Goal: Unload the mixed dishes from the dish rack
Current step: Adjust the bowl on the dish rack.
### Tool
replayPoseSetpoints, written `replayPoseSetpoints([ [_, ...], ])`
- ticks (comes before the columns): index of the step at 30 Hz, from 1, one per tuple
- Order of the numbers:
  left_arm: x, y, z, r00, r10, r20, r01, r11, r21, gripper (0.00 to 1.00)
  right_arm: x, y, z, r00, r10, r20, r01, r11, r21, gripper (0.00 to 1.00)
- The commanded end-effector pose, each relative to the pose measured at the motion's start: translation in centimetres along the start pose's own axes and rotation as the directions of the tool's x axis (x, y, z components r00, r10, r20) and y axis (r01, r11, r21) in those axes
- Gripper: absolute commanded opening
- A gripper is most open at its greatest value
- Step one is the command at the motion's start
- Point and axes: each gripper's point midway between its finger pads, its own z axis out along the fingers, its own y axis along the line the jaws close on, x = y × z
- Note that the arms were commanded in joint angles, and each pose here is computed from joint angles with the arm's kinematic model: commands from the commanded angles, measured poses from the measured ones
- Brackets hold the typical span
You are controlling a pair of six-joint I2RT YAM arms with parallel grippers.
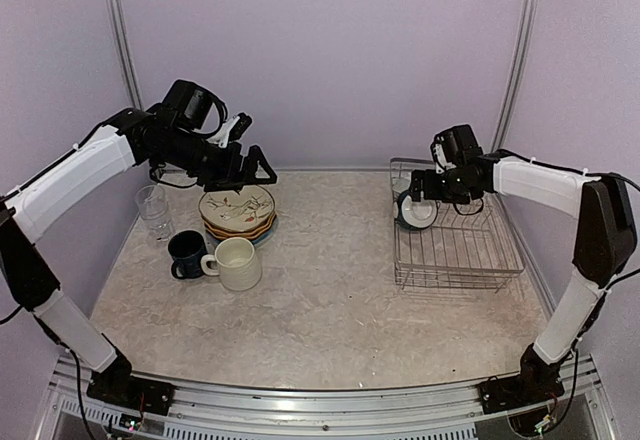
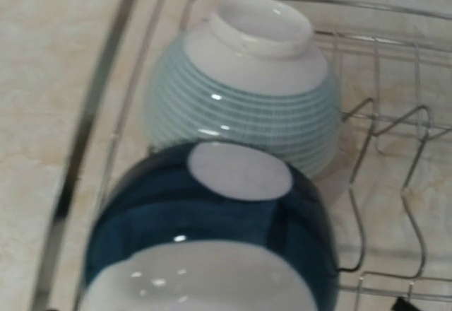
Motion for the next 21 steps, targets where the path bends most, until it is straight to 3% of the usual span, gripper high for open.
replayPoseSetpoints([
  [1,-1.1,-1.4,-1.7,0.997,0.042,0.058,-0.045,0.998,0.051,0.99,0.2,-1.1,0.9,0.999,-0.023,-0.037,0.026,0.995,0.097,1.00],
  [13,-0.6,-1.8,-1.1,0.999,0.025,0.035,-0.028,0.996,0.083,0.99,3.1,-2.8,2.7,0.994,0.000,-0.109,0.021,0.981,0.195,0.92],
  [21,-0.3,-1.2,-0.4,1.000,0.022,0.018,-0.023,0.998,0.064,0.99,5.9,-4.3,1.1,0.992,0.022,-0.122,0.005,0.975,0.221,0.91],
])
